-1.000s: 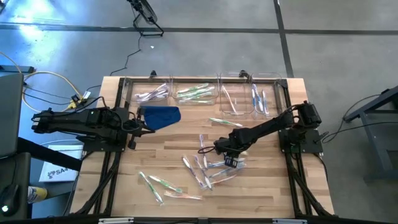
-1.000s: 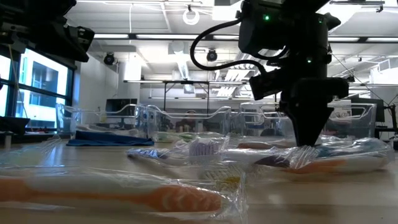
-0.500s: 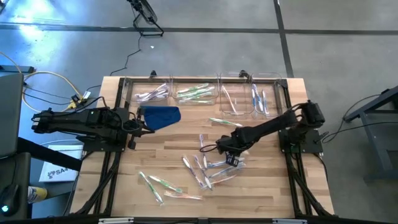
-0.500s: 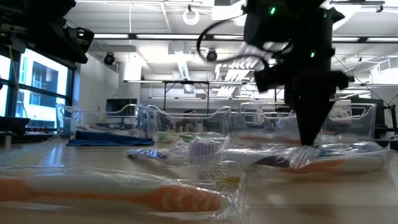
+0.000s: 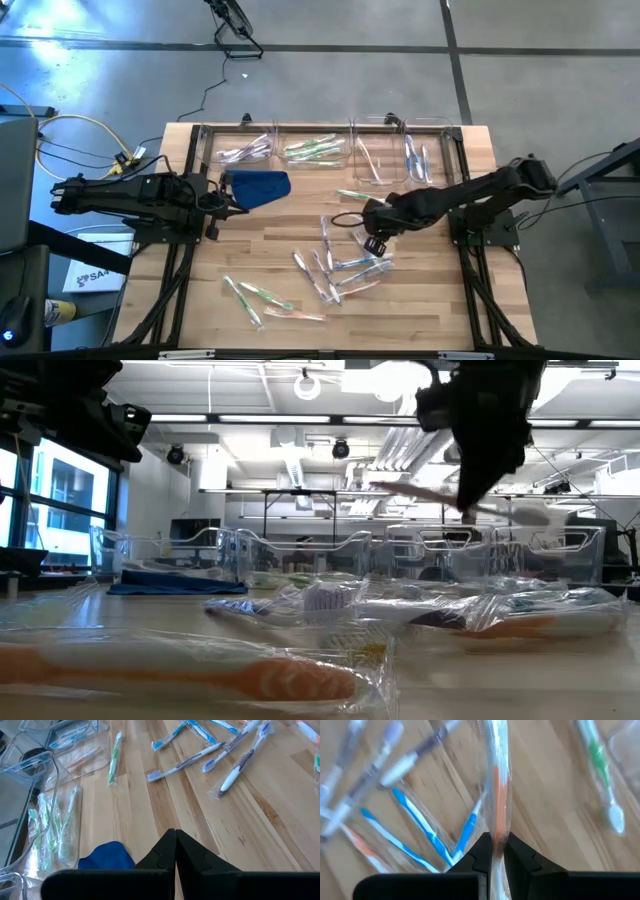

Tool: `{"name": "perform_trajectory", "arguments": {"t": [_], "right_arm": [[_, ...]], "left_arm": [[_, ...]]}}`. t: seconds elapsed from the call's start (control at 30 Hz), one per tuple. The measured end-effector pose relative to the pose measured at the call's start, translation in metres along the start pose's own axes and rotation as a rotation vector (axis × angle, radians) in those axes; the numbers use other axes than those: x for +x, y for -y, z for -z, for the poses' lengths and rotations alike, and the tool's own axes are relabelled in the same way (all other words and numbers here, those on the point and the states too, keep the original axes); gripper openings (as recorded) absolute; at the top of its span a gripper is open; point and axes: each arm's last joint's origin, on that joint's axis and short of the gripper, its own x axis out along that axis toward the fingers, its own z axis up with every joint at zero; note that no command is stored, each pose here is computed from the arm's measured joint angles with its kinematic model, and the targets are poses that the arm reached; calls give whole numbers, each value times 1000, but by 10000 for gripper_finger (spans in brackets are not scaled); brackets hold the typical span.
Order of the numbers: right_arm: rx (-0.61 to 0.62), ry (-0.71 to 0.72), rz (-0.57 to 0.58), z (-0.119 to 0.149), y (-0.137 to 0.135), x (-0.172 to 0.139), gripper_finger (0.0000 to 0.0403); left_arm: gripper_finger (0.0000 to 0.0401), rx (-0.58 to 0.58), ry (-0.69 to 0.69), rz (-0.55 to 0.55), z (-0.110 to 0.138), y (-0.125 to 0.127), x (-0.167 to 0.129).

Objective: Pick & Place Toothbrushes
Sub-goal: Put the orange toothbrush into the middle right transparent bin

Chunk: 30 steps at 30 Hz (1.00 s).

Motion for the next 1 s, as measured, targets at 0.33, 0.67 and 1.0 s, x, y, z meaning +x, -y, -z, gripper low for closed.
{"name": "perform_trajectory", "arguments": {"t": [0.33,0.67,1.0], "right_arm": [[34,112,-80,-1,7,-35,23],[72,192,-20,-4,12,-42,23],[253,432,180,-33,40,-42,23]], "left_arm": [[1,0,1,-3,0,0,0],[1,0,13,-10,-1,-1,0],[1,0,14,-10,-1,-1,0]]}}
